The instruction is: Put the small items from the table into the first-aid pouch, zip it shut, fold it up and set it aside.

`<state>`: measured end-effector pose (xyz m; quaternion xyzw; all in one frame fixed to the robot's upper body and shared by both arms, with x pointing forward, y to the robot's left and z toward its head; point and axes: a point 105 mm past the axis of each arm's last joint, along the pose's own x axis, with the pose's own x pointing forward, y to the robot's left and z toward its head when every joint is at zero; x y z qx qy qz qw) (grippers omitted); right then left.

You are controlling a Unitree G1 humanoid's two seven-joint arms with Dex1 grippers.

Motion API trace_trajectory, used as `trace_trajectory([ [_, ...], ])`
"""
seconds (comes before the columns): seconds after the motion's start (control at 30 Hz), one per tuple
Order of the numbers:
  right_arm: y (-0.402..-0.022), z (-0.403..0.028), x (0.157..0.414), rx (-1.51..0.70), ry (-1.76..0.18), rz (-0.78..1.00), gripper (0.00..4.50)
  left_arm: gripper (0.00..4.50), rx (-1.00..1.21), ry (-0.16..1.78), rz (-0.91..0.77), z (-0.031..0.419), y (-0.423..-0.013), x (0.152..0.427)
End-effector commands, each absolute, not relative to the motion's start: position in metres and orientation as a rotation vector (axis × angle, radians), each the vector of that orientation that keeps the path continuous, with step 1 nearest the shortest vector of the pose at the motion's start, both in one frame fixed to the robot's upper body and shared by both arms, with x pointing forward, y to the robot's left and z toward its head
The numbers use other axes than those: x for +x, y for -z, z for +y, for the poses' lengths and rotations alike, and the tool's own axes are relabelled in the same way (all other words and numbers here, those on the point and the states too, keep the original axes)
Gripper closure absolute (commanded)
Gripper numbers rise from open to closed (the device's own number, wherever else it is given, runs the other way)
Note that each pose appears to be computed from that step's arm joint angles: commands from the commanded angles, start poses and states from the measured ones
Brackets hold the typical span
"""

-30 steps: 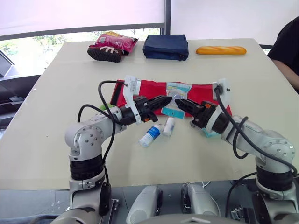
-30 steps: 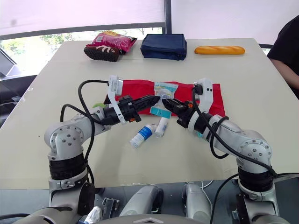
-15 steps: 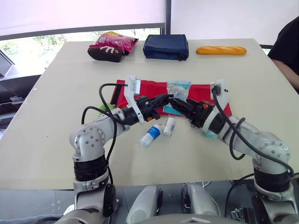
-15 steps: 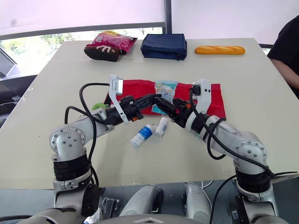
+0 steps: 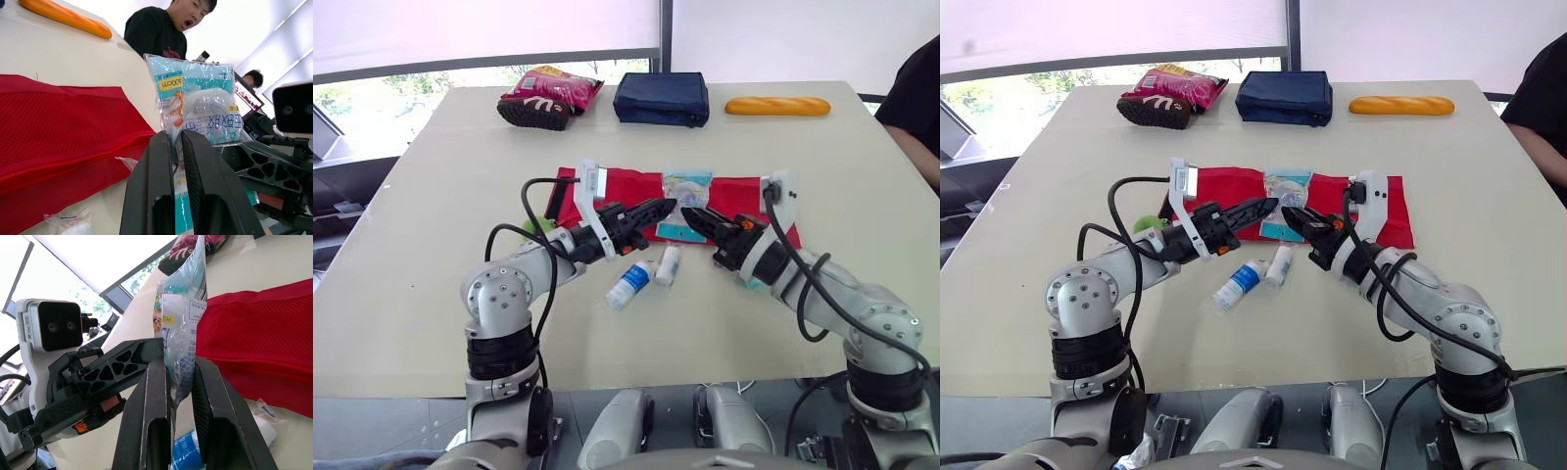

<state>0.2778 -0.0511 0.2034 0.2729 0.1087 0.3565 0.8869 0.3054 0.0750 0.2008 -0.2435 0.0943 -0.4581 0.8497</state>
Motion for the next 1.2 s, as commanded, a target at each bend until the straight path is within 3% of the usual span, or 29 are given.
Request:
trace_trajectory([
  [0.03,-0.213,-0.057,0.276,0.574,-0.721,0.170,4.42,4.50,-0.513,0.960,0.135,0.080,-0.214,0.305],
  [0.17,-0.215,-0.057,0.277,0.583,-0.724,0.158,4.42,4.50,-0.502,0.999,0.162,0.078,-0.211,0.298],
  [0.27,-0.215,-0.059,0.277,0.585,-0.724,0.156,4.42,3.40,-0.484,1.019,0.176,0.084,-0.210,0.295],
  [0.5,-0.209,-0.081,0.270,0.560,-0.748,0.157,4.42,0.13,-0.246,0.941,0.197,0.133,-0.200,0.304],
  [0.6,-0.207,-0.095,0.266,0.540,-0.749,0.156,4.42,0.13,-0.090,0.871,0.199,0.161,-0.194,0.314],
  [0.8,-0.205,-0.113,0.250,0.476,-0.805,0.148,4.42,0.13,0.469,0.718,0.193,0.210,-0.167,0.351],
  [0.97,-0.204,-0.116,0.251,0.465,-0.786,0.141,4.42,0.13,0.728,0.679,0.132,0.209,-0.154,0.378],
  [1.2,-0.204,-0.117,0.251,0.465,-0.755,0.129,4.42,0.13,0.892,0.563,0.055,0.213,-0.153,0.401],
])
